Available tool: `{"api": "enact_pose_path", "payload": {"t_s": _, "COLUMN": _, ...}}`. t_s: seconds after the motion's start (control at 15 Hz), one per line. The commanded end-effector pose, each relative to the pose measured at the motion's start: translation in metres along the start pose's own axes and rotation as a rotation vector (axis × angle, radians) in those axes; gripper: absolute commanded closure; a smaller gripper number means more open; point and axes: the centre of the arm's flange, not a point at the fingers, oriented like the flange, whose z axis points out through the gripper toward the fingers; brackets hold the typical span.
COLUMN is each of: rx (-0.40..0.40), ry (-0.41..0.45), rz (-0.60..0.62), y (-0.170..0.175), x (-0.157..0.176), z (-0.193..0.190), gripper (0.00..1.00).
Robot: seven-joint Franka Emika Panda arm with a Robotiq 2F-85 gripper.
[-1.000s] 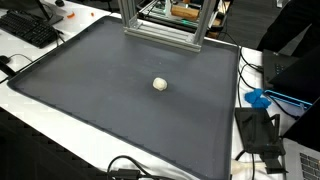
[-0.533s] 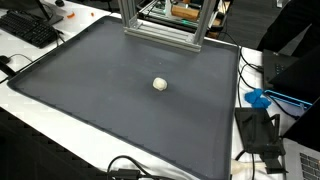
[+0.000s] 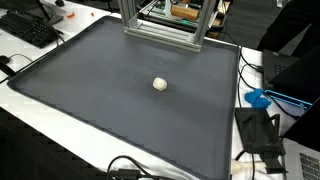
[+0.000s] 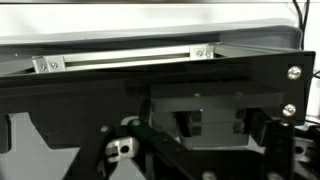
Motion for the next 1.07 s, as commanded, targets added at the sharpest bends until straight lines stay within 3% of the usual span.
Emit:
{"api": "enact_pose_path", "payload": {"t_s": 0.0, "rx": 0.015, "ry": 0.003, "rz": -0.001, "y": -0.0018, "x": -0.0104, "z": 0.0022, "gripper": 0.38}}
{"api": "enact_pose_path", "payload": {"t_s": 0.13, "rx": 0.013, "ry": 0.003, "rz": -0.001, "y": -0.0016, "x": -0.0104, "z": 0.0025, "gripper": 0.40}}
{"api": "enact_pose_path", "payload": {"t_s": 0.2, "rx": 0.013, "ry": 0.003, "rz": 0.001, "y": -0.0019, "x": -0.0106, "z": 0.0027, "gripper": 0.04}}
{"api": "enact_pose_path", "payload": {"t_s": 0.33, "rx": 0.015, "ry": 0.003, "rz": 0.001, "y": -0.0032, "x": -0.0109, "z": 0.0019, "gripper": 0.00}}
{"api": "enact_pose_path", "payload": {"t_s": 1.0, "rx": 0.026, "ry": 0.019, "rz": -0.024, "y": -0.0082, "x": -0.0105, "z": -0.0033, "gripper": 0.01}}
